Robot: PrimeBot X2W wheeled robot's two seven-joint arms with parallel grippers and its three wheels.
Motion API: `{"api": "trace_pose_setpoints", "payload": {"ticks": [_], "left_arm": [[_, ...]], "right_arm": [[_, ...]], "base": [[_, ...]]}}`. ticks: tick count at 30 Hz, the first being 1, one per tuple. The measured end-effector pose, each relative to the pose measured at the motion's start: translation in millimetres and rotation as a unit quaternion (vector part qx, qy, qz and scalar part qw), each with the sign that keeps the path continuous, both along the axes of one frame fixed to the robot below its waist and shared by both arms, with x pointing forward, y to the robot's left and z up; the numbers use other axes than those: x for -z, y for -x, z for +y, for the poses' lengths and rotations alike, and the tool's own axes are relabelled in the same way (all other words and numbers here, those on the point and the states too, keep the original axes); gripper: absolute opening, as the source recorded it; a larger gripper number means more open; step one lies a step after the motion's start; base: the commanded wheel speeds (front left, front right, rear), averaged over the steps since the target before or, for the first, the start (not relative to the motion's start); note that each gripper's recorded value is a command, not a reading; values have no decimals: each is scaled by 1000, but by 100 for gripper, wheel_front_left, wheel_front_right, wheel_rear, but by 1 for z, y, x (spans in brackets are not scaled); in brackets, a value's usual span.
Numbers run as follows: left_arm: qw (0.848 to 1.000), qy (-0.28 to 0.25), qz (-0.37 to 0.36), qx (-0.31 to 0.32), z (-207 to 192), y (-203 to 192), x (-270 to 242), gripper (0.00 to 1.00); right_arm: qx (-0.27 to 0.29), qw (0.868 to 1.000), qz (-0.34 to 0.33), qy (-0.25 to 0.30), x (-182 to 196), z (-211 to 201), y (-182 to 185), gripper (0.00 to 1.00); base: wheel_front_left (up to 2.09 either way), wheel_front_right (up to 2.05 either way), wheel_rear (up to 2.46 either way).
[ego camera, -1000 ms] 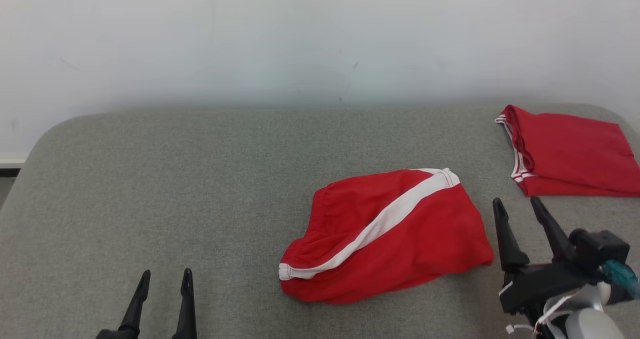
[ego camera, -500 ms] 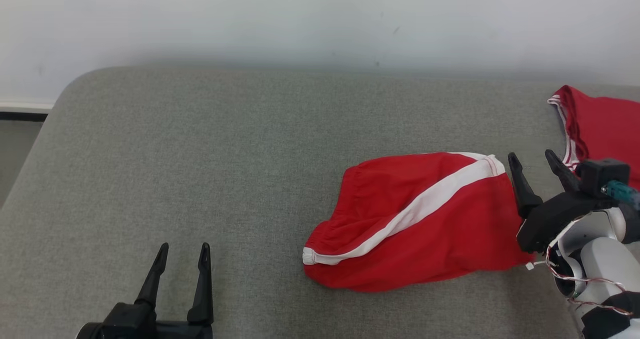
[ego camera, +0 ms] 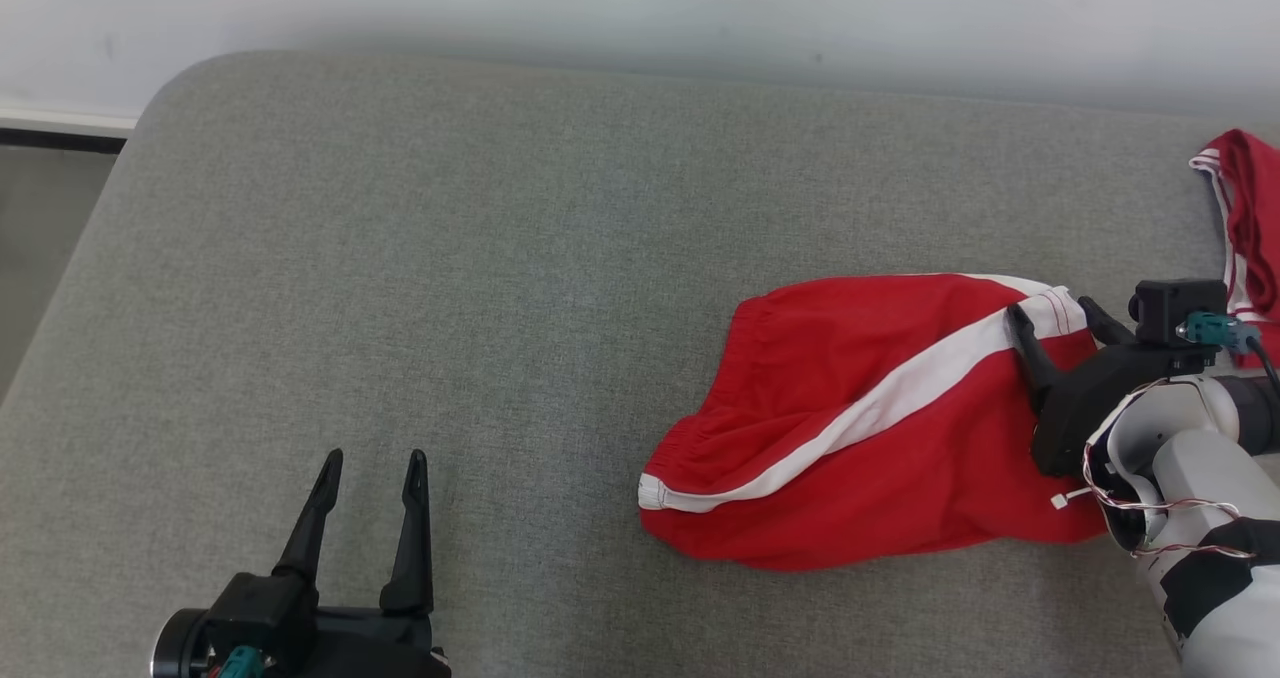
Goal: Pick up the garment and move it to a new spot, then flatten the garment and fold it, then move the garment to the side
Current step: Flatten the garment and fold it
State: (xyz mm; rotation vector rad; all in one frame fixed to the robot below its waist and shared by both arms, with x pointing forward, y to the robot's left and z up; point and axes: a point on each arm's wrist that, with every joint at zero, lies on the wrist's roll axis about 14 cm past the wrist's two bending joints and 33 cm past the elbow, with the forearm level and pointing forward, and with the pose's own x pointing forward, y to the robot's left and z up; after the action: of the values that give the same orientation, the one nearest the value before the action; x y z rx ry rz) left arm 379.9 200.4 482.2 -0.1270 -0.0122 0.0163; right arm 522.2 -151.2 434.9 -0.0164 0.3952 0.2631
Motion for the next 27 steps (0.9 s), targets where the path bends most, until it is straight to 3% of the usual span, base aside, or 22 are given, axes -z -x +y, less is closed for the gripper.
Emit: {"api": "trace_pose_setpoints", "payload": {"ticks": [2, 3, 4, 7, 15, 27], "left_arm": [[1000, 0, 3, -3, 2, 0, 2, 100], [1000, 0, 5, -4, 2, 1, 3, 100], [1000, 0, 6, -4, 3, 1, 4, 100], [1000, 0, 6, -6, 4, 0, 4, 100], [1000, 2, 0, -4, 2, 5, 0, 100], [1000, 9, -8, 23, -16, 15, -5, 100]], "right_arm": [[-3, 1000, 11, 0, 7, 3, 0, 100], [-4, 1000, 21, 0, 11, 3, 1, 43], [-3, 1000, 28, -3, 15, 4, 3, 2], [-3, 1000, 25, -5, 13, 4, 2, 0], [-9, 998, -60, -21, -22, 3, 6, 0], [2, 990, -134, -53, -42, -26, 80, 0]], "base": [[0, 0, 0], [0, 0, 0], [0, 0, 0], [0, 0, 0], [0, 0, 0], [0, 0, 0]]}}
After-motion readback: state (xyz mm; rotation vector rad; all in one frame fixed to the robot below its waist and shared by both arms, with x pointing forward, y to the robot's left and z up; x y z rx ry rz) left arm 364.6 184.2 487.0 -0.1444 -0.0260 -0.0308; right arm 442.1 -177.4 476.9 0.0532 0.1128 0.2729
